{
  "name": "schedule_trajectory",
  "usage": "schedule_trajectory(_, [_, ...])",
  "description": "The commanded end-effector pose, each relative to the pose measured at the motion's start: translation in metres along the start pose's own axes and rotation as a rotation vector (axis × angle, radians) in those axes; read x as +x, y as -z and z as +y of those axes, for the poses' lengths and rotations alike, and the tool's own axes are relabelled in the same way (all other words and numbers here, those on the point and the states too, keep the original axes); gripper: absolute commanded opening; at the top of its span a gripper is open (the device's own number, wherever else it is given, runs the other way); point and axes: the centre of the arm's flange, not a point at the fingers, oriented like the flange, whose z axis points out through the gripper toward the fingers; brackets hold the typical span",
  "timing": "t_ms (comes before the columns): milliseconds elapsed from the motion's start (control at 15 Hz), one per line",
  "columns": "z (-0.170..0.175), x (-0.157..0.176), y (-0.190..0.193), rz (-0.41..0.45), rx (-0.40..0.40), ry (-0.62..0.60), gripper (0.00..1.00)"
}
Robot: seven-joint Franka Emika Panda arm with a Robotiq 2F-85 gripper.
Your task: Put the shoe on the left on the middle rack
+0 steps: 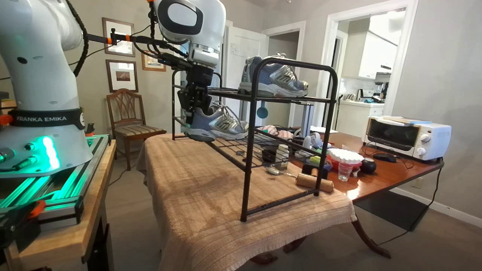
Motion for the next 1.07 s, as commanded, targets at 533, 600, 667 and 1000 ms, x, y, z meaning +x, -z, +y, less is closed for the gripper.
schedule_trajectory(533, [0.027,-0.002,-0.025,0.092,0.071,-0.070,0.03])
schedule_trajectory(600, [0.027,-0.002,-0.026,0.093,0.074,-0.072,0.03])
schedule_trajectory(667, [0.028,-0.001,-0.027,0.094,0.074,-0.074,0.03])
schedule_trajectory(1000, [0.027,0.000,-0.029,0.098,0.079,-0.074,0.03])
